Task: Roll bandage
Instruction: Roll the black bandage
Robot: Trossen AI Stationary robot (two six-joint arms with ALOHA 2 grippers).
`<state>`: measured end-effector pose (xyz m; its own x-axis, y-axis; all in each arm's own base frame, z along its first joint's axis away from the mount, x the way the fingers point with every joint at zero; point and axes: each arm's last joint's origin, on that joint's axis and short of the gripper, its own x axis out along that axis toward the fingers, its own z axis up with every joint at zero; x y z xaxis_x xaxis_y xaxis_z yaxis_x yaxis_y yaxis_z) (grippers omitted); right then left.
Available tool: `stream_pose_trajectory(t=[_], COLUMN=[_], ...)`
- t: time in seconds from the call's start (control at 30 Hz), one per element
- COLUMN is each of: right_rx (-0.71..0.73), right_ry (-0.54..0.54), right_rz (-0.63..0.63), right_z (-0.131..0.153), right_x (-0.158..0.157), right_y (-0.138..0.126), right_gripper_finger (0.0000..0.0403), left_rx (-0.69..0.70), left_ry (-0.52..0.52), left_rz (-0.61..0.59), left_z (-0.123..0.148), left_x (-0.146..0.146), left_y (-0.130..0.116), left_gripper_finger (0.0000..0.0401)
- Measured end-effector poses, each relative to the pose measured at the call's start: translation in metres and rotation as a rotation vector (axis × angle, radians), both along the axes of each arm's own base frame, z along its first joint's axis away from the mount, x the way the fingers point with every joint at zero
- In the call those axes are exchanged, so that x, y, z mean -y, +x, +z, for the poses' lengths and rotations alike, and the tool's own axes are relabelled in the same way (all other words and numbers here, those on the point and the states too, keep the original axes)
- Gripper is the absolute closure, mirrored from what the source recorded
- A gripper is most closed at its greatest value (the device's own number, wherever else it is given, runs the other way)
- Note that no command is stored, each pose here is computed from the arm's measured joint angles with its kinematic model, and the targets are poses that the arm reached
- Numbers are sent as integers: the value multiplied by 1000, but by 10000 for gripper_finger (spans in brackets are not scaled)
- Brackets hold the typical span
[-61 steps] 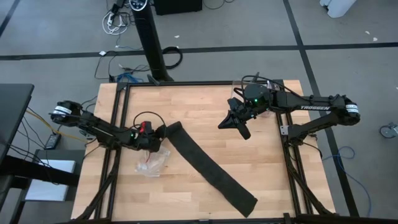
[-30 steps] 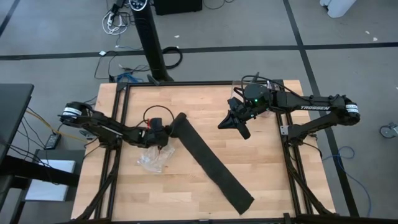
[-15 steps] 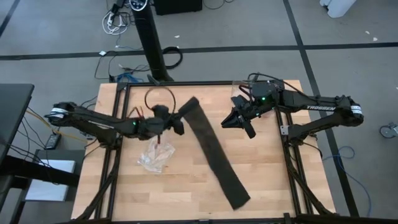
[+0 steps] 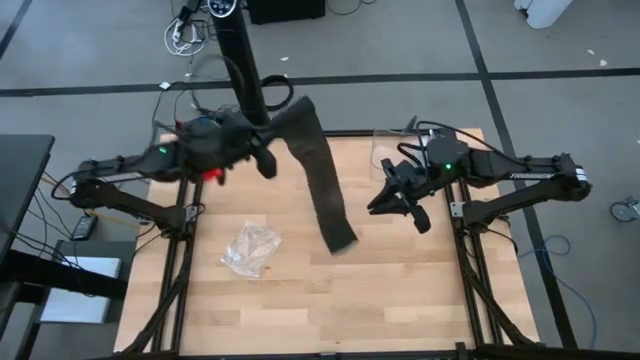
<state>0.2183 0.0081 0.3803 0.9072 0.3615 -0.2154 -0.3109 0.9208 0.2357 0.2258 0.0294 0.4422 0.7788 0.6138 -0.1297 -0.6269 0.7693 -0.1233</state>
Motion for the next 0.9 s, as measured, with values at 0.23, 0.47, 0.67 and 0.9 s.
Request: stream_pose_trajectory(t=[0.23, 0.47, 0.67, 0.9], right_rx=[19, 49, -11, -77], right_ry=[-34, -97, -86, -56], right_rz=[-58, -106, -140, -111], right_z=[10, 44, 57, 39], right_x=[-3, -8, -1, 17], right_y=[-2, 12, 37, 70], right_gripper_finger=[339, 335, 308, 257], left_rx=[55, 184, 248, 326], left_ry=[103, 141, 172, 182], left_rz=[-1, 6, -30, -110], left_z=[73, 120, 144, 166], left_x=[1, 3, 5, 8], left_y=[-39, -76, -89, -96], left_gripper_finger=[388, 388, 388, 388])
